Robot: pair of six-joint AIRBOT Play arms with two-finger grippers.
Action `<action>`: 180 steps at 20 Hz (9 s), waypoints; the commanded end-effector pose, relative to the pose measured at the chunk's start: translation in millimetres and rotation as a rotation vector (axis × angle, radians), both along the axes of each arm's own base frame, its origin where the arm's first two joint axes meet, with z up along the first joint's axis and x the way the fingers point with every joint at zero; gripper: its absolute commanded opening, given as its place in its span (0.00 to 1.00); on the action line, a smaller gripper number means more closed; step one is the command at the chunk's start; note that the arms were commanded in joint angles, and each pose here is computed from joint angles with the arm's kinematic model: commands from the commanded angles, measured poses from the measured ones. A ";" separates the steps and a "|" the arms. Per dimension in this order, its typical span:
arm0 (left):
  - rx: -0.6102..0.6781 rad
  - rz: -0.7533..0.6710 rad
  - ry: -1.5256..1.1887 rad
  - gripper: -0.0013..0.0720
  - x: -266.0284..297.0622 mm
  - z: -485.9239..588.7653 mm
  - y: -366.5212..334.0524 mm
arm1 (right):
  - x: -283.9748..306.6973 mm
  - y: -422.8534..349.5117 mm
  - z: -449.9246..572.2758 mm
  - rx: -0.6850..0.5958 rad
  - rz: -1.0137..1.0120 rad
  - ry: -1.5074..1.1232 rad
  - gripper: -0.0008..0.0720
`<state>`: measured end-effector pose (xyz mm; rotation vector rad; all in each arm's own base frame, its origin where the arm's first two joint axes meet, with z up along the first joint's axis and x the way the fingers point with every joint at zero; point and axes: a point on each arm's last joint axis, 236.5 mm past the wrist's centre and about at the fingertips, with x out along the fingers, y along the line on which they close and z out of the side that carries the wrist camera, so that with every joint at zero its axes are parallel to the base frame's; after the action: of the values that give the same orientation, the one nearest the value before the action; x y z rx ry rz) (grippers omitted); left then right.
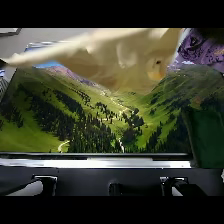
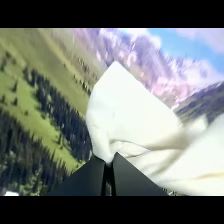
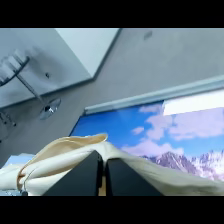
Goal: Fold the clothes and pants, and hang the long-sleeved shirts on hangers.
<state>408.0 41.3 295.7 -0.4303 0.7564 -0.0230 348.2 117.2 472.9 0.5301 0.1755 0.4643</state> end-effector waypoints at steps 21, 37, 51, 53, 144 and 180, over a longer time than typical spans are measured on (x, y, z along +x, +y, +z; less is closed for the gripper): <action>-0.200 0.103 0.258 0.04 62.0 -198.4 -17.4 | 211.3 85.3 -374.9 -0.174 0.142 0.788 0.05; -0.193 0.079 0.336 1.00 12.5 -188.2 25.7 | 197.2 117.3 -413.8 -0.256 0.223 0.844 0.05; -0.460 -0.281 0.583 1.00 -153.5 -355.3 -235.8 | 156.5 110.4 -402.5 -0.353 0.305 0.918 0.05; -0.460 -0.316 0.618 0.99 -164.3 -367.5 -263.7 | 156.4 110.4 -402.6 -0.352 0.304 0.919 0.05; -0.245 -0.113 0.497 0.04 39.7 -284.0 -30.0 | -127.7 103.7 -570.5 -0.315 0.536 1.365 0.68; -0.230 -0.245 0.552 0.04 37.4 -294.6 -126.8 | -0.7 27.4 -478.5 -0.232 0.432 1.245 0.46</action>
<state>449.6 -84.0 1.4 -0.5705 1.3388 -0.2247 405.1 105.6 14.7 0.4788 1.4352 0.3640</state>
